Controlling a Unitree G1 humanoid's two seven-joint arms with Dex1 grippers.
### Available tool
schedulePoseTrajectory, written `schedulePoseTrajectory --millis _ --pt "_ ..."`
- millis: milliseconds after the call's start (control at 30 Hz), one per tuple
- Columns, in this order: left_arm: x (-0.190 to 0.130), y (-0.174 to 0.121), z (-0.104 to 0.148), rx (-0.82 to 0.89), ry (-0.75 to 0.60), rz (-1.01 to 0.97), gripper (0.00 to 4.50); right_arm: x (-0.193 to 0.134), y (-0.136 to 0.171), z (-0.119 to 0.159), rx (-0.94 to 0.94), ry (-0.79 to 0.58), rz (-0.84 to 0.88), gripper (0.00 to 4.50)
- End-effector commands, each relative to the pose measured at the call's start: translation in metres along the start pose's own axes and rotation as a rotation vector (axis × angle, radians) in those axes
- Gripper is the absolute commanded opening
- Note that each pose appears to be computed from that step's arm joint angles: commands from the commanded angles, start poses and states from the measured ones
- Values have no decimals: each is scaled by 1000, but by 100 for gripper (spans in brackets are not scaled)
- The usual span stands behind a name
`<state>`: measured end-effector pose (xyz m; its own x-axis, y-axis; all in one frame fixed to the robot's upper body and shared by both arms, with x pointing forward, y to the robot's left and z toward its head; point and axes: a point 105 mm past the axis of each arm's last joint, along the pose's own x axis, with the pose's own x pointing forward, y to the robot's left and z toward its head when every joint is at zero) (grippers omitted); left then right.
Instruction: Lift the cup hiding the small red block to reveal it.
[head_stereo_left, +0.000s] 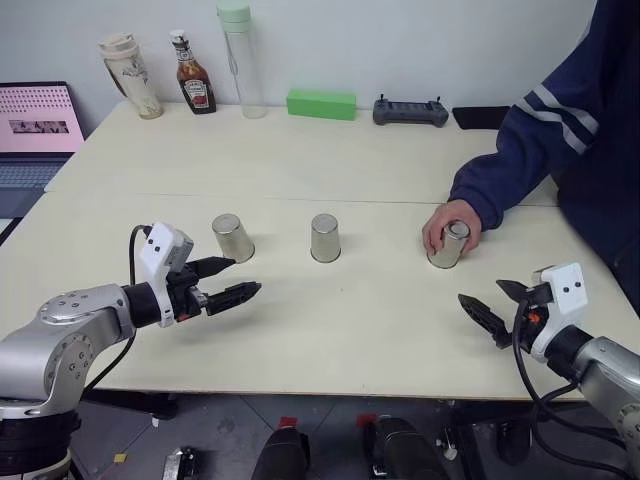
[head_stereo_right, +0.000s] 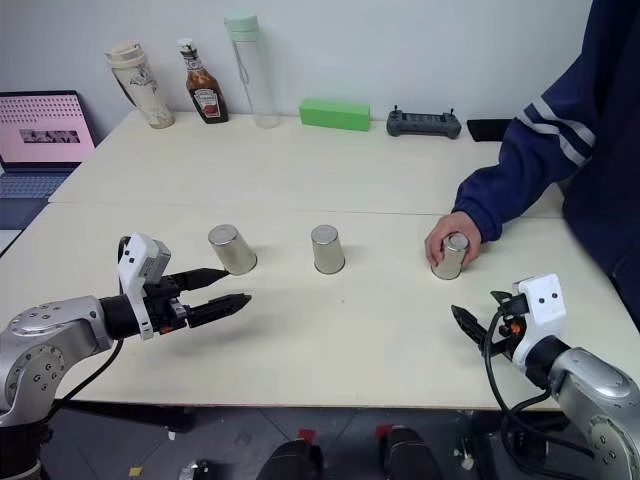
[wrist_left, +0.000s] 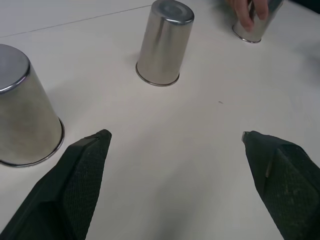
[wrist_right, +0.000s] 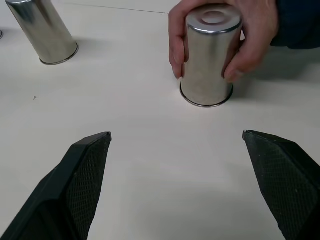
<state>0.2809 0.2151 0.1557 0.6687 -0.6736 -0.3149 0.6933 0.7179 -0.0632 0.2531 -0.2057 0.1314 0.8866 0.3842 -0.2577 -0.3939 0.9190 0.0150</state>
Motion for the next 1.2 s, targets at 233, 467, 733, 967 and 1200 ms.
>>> schedulePoseTrajectory --millis 233,467,733,967,1200 --pt "-2 -1 11 58 -21 -7 450 1 5 13 -31 -43 10 447" --pt "-2 -1 11 65 -19 -12 450 2 8 16 -33 -46 15 447" --pt "-1 0 12 76 -18 -18 450 1 8 14 -31 -46 15 447" --pt "0 0 12 80 -17 -19 450 2 8 12 -28 -45 16 447" --pt "-1 0 11 82 -17 -14 450 3 9 12 -29 -45 23 447"
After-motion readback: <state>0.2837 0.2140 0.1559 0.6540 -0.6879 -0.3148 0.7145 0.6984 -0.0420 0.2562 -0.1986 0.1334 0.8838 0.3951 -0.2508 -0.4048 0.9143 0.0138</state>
